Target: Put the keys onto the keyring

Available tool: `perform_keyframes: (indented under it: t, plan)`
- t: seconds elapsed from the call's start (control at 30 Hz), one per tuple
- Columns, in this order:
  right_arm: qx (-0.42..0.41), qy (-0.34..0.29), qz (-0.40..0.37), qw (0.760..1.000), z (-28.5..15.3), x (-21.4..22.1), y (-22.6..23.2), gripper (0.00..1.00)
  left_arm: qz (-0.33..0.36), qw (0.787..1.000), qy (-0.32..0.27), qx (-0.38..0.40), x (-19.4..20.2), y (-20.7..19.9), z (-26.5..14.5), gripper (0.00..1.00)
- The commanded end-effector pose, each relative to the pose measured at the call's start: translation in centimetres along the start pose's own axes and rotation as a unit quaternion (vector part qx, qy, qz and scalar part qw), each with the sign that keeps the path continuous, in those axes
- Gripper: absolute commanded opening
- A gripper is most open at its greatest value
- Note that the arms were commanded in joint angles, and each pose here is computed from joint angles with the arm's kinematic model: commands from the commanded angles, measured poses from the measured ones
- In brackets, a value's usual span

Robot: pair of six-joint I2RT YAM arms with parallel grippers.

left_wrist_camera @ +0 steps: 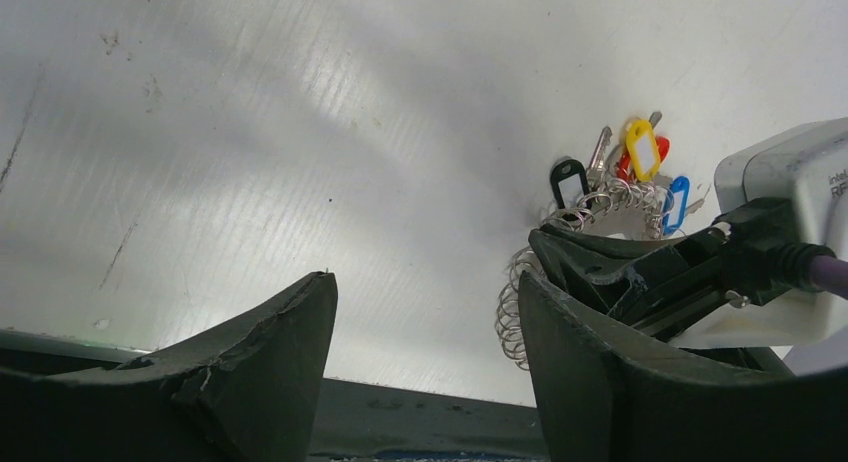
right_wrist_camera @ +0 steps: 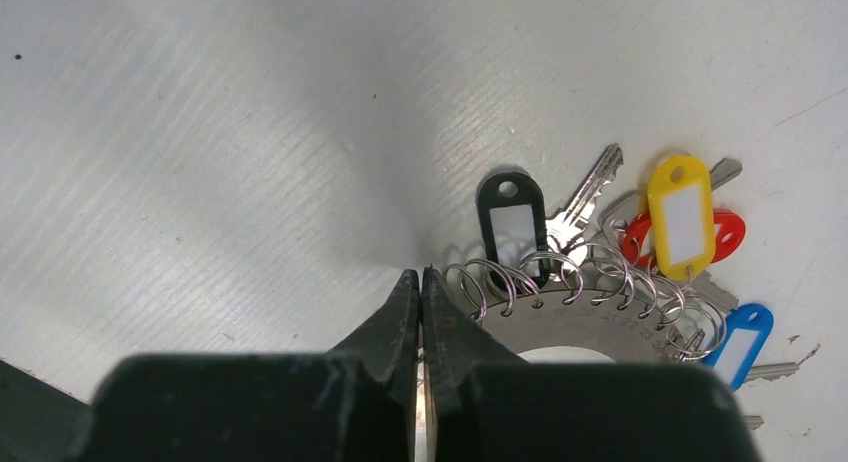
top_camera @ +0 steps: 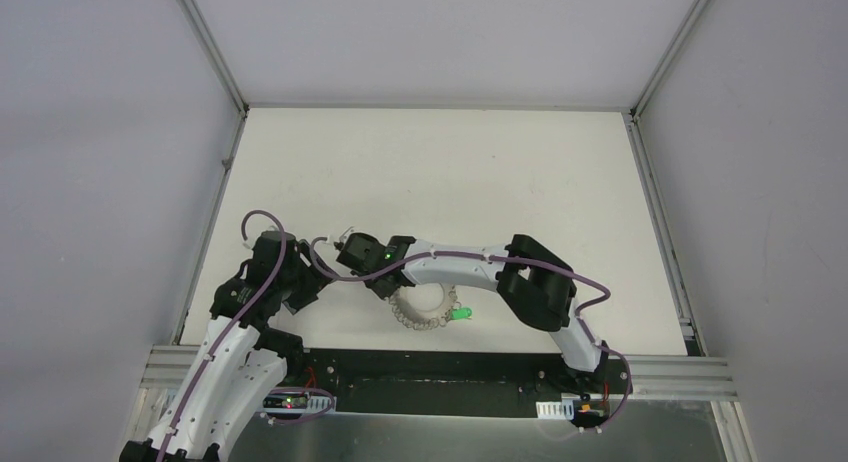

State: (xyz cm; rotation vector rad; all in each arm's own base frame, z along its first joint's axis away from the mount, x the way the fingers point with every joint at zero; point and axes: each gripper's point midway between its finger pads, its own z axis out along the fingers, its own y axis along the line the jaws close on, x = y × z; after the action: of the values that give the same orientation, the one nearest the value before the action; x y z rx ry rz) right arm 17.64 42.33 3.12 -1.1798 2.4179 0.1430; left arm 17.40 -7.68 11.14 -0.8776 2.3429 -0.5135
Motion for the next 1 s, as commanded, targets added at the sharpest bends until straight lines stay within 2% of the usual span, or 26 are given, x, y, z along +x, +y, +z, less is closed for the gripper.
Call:
perform_keyframes:
  t: [0.0,0.37,0.6,0.77,0.97]
  plan:
    - [0.007,-0.022,-0.010,1.000,-2.2,-1.5,-0.2,0.00,-0.007,1.000,-0.006,0.006,-0.2,-0.1,0.2,0.68]
    - [-0.040,-0.073,0.035,0.996,-7.4,-3.1,-0.2,0.00,0.022,0.999,0.011,0.029,0.2,-1.0,0.4,0.67]
    - [-0.092,-0.107,0.085,0.986,-10.6,-4.0,-0.9,0.00,0.068,0.991,0.016,0.110,0.3,-3.7,-0.2,0.66]
    - [-0.139,-0.139,0.112,0.974,-13.3,-4.6,-1.6,0.00,0.101,0.971,0.011,0.217,0.4,-7.3,-1.6,0.64]
    - [-0.207,-0.184,0.127,0.953,-17.3,-4.9,-2.9,0.00,0.144,0.932,0.009,0.332,0.3,-11.7,-4.0,0.62]
